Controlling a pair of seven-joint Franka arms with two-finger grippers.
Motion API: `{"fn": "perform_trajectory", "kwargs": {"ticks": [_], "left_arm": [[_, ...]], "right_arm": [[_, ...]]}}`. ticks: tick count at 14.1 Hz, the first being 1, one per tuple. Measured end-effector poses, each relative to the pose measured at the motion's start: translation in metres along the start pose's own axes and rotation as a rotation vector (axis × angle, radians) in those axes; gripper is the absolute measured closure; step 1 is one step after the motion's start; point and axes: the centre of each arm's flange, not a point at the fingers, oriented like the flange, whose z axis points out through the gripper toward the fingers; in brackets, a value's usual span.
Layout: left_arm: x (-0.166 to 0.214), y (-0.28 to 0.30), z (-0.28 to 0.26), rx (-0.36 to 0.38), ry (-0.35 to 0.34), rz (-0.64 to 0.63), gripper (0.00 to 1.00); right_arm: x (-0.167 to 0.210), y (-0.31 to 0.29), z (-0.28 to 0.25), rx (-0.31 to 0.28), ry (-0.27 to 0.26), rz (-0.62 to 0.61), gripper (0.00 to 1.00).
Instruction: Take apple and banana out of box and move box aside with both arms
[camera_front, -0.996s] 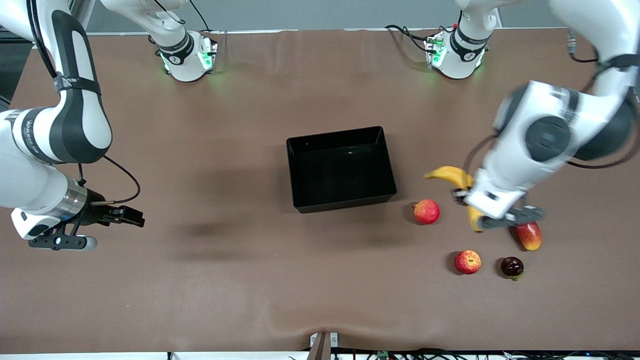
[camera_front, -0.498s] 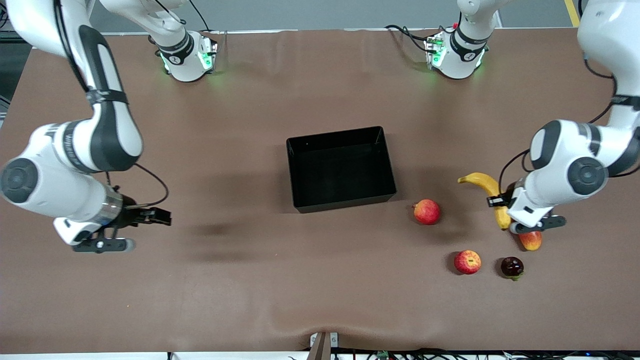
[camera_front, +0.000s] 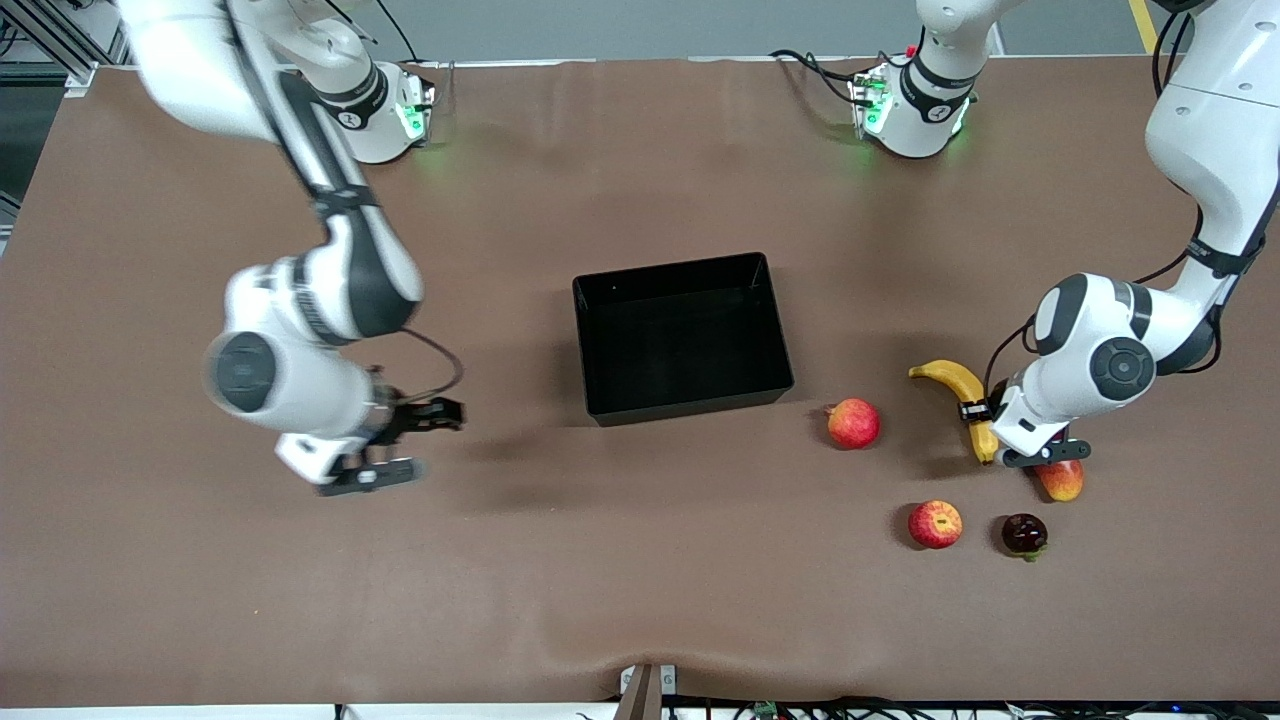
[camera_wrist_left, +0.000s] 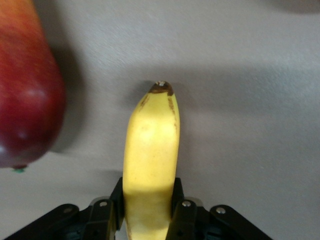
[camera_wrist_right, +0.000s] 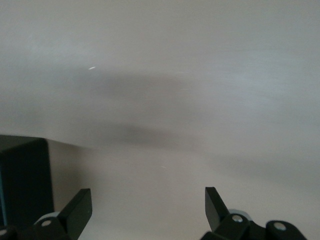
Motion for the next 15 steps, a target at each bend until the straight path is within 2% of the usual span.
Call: {"fn": "perform_trajectory", "kwargs": {"ticks": [3,6,9,12,13,15], "left_arm": [[0.012,0.001,-0.02,-0.003,0.054,0.001,0.29],[0.032,0.011,-0.103,0.026,0.169,0.007,0.01],[0.038,0.012,-0.22,0.104,0.261,-0.019,0.0],[0.025,0.019,-0.314,0.119,0.206,-0.079,0.0],[0.02,0.018,-0.337,0.11,0.187,-0.088,0.0],[0.012,0.013,-0.371,0.077,0.183,-0.029,0.0]], "right_arm": [[-0.013,-0.078,0.044,-0.015,-0.035,-0.11,0.0],[-0.034,-0.148,0.052,-0.022,-0.04,-0.21,0.0],[-0.05,-0.192,0.059,-0.021,-0.015,-0.264,0.0],[-0.063,-0.2,0.089,-0.024,0.021,-0.256,0.0],[-0.066,-0.193,0.099,-0.03,0.016,-0.248,0.0],[-0.066,-0.181,0.106,-0.041,0.004,-0.232,0.0]]}}
